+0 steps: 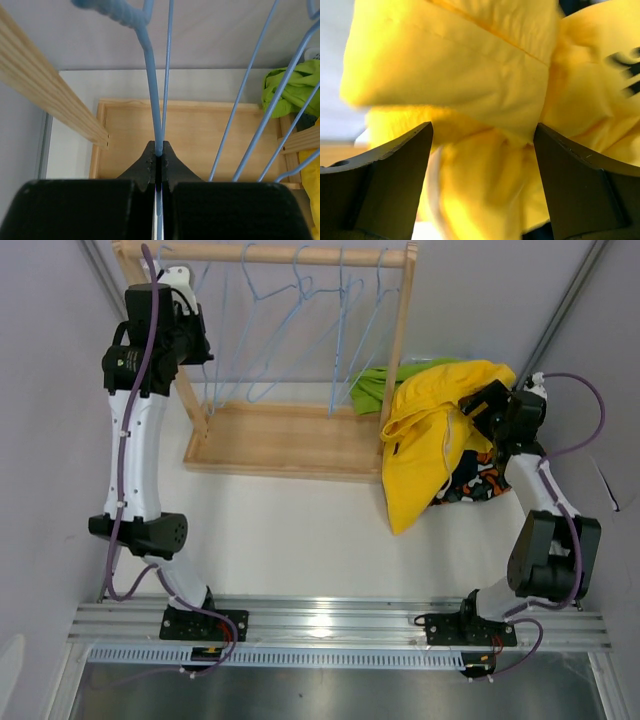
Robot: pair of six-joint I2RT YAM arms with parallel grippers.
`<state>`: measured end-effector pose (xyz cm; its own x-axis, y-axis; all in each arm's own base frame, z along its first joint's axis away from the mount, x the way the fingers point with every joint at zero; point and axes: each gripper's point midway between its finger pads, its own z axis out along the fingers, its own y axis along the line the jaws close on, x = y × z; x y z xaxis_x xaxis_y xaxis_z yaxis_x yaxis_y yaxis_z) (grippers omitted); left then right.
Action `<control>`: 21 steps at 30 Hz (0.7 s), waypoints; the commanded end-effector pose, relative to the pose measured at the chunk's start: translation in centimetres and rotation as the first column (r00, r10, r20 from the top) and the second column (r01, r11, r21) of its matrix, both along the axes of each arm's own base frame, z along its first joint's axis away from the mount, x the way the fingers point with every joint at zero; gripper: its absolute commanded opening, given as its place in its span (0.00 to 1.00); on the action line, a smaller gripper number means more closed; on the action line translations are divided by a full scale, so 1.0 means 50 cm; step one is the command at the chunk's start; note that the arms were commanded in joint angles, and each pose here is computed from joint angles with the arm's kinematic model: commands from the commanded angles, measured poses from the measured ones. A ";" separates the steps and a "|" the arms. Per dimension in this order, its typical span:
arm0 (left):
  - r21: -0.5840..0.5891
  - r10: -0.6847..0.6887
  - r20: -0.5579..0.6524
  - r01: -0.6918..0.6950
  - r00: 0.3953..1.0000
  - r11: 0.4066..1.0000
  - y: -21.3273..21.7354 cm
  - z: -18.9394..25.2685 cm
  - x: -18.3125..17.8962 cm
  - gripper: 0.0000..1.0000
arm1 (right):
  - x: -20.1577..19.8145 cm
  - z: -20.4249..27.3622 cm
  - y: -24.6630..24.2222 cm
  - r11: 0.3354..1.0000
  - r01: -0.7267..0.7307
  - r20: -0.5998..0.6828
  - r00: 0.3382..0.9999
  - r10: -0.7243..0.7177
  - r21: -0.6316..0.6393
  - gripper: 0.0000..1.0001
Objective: Remove the shorts from the hanger
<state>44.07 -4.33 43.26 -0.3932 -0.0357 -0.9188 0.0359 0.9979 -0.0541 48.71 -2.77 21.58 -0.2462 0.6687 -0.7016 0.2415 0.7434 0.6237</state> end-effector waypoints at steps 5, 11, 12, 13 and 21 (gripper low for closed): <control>-0.069 -0.039 0.195 0.053 0.980 0.996 -0.029 0.088 0.082 0.00 | -0.091 0.109 0.103 0.989 -0.138 0.197 0.970 0.145 -0.052 0.86; -0.112 -0.048 0.211 0.073 0.976 0.991 -0.047 0.073 0.130 0.00 | -0.125 0.107 0.157 0.977 -0.197 0.219 0.953 0.211 -0.084 0.86; -0.114 -0.052 0.193 0.075 0.980 0.991 -0.050 0.054 0.144 0.00 | -0.126 0.102 0.159 0.977 -0.196 0.213 0.954 0.210 -0.085 0.86; -0.119 -0.061 0.188 0.084 0.980 0.989 -0.054 0.049 0.147 0.00 | -0.128 0.095 0.160 0.977 -0.197 0.206 0.956 0.211 -0.086 0.86; -0.087 -0.068 0.062 0.073 0.996 0.994 -0.051 -0.054 0.158 0.00 | -0.135 0.073 0.164 0.975 -0.209 0.188 0.957 0.221 -0.080 0.85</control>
<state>52.52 -6.90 40.56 -0.3409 -0.0938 -0.9354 0.0982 0.9860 -0.1347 41.89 5.41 23.31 -0.2892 0.5878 -0.7556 0.0044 0.7901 0.6129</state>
